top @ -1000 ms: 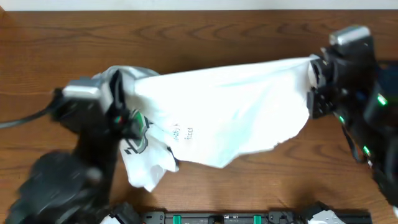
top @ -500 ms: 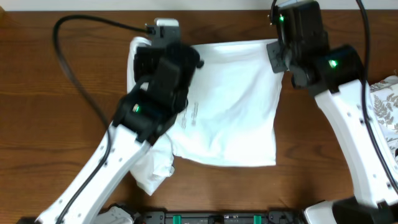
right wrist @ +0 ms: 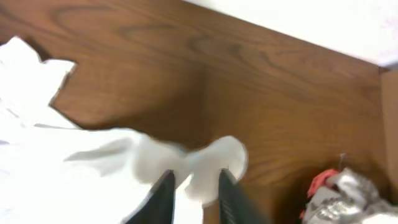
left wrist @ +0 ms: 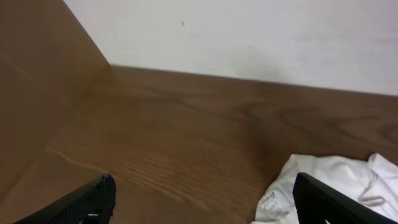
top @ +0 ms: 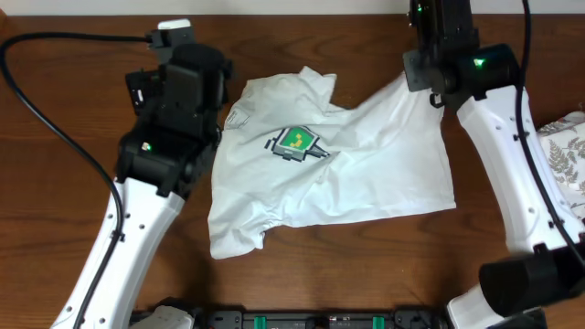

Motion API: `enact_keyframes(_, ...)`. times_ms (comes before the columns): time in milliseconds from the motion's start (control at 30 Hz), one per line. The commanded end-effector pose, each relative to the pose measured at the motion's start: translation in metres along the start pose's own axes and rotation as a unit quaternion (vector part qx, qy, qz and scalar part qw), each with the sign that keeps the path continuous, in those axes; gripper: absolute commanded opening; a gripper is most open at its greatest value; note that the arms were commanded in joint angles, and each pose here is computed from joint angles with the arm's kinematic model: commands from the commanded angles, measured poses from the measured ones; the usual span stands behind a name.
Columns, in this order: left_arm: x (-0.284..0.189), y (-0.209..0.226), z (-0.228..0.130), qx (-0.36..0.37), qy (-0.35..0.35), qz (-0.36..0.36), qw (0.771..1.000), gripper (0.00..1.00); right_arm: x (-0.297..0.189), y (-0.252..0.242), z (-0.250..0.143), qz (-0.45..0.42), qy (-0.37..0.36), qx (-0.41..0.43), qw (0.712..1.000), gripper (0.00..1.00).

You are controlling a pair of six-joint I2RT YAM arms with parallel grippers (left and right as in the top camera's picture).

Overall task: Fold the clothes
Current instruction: 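Release the T-shirt and lift both grippers above its top edge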

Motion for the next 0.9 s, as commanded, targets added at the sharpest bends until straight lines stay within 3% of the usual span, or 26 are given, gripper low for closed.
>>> enact_keyframes(0, 0.006, -0.005, -0.002, -0.017, 0.028, -0.059, 0.998, 0.91, 0.024, -0.012, -0.003, -0.018, 0.026, 0.029, 0.999, 0.52)
enact_keyframes(67, 0.010, -0.007, -0.005, -0.016, 0.040, -0.076, 0.996, 0.91, 0.036, -0.020, -0.006, -0.027, 0.041, 0.056, 0.997, 0.63)
enact_keyframes(167, 0.023, -0.017, -0.012, -0.012, 0.069, -0.112, 0.991, 0.91, 0.050, -0.034, -0.013, -0.035, 0.065, 0.098, 0.992, 0.67)
enact_keyframes(367, 0.068, -0.054, -0.035, 0.038, 0.123, -0.185, 0.974, 0.90, 0.056, -0.036, -0.017, 0.065, 0.079, 0.122, 0.987, 0.66)
enact_keyframes(500, 0.104, -0.084, -0.049, 0.054, 0.127, -0.235, 0.962, 0.81, 0.054, -0.020, -0.017, 0.147, 0.082, 0.123, 0.978, 0.64)
enact_keyframes(667, 0.145, -0.108, -0.075, 0.075, 0.141, -0.245, 0.956, 0.51, 0.051, -0.005, -0.016, 0.160, 0.082, 0.107, 0.978, 0.63)
enact_keyframes(733, 0.160, -0.114, -0.094, 0.084, 0.170, -0.239, 0.952, 0.34, 0.050, -0.001, -0.015, 0.163, 0.082, 0.103, 0.978, 0.62)
enact_keyframes(867, 0.180, -0.120, -0.127, 0.101, 0.224, -0.227, 0.942, 0.14, 0.050, 0.000, -0.015, 0.164, 0.080, 0.104, 0.978, 0.62)
Point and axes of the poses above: each gripper's point midway between its finger pads, its own x axis out along the fingers, its own y axis along the line the jaws close on, z = x × y, the point moved 10 cm from there along -x, back along the fingers, and after that the axes turned 1 degree about -x, right-handed, at the moved point
